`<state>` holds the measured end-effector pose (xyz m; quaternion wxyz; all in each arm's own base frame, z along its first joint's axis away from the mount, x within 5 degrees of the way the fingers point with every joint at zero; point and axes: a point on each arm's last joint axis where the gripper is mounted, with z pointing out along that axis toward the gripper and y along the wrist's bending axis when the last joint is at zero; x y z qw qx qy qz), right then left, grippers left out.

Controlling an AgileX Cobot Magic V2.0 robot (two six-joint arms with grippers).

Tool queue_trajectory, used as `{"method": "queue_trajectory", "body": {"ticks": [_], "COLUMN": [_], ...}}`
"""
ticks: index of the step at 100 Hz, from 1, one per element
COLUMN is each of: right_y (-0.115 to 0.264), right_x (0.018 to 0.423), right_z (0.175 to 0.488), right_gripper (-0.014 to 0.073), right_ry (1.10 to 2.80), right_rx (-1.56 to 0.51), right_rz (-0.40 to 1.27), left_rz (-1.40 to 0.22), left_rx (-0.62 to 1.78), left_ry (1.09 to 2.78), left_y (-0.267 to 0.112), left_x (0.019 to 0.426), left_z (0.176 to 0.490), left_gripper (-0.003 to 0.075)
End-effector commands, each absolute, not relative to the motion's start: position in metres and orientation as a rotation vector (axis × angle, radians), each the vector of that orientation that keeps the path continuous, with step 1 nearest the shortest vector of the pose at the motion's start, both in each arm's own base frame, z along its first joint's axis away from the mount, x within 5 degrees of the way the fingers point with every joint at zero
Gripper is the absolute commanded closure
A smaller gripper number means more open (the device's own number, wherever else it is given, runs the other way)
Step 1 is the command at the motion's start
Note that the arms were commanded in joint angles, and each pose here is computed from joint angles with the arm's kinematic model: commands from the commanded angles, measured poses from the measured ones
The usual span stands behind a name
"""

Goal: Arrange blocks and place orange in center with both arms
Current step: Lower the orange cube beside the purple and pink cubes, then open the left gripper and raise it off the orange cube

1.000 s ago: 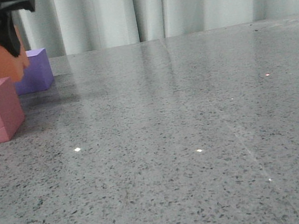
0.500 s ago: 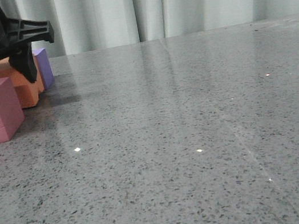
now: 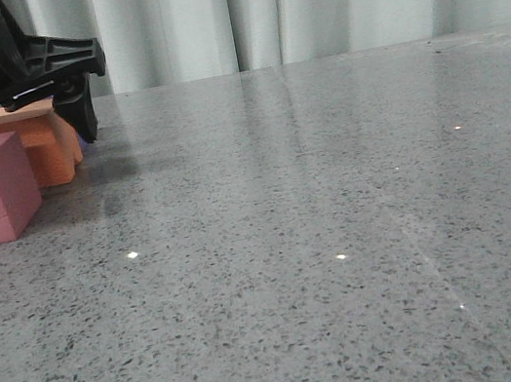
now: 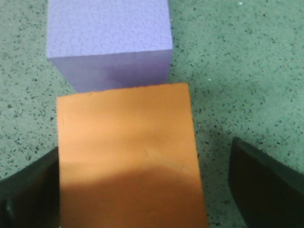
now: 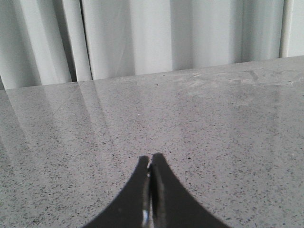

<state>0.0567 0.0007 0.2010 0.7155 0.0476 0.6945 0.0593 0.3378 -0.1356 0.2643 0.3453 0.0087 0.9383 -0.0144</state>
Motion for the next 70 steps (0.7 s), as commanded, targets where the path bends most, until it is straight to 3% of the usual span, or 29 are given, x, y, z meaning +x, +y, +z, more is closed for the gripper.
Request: {"method": "queue_trajectory", "body": {"ticks": [1, 34, 56, 70], "right_y": [0.001, 0.001, 0.001, 0.001], "right_x": [0.054, 0.054, 0.054, 0.054], "right_z": [0.214, 0.214, 0.214, 0.214], "right_gripper": [0.0662, 0.0662, 0.0662, 0.0662], "right_ry": [1.422, 1.422, 1.422, 1.422], "right_rx": [0.095, 0.095, 0.095, 0.095], "right_rz": [0.14, 0.14, 0.14, 0.14], "left_rz": [-0.095, -0.072, -0.053, -0.08], "left_rx": [0.037, 0.037, 0.006, -0.029], "left_ry": [2.342, 2.298, 2.191, 2.096], "left_y": [-0.135, -0.127, -0.107, -0.09], "left_x": [0.338, 0.327, 0.294, 0.261], "left_z": [0.288, 0.311, 0.369, 0.406], "left_gripper": [0.0089, 0.0089, 0.0096, 0.0167]}}
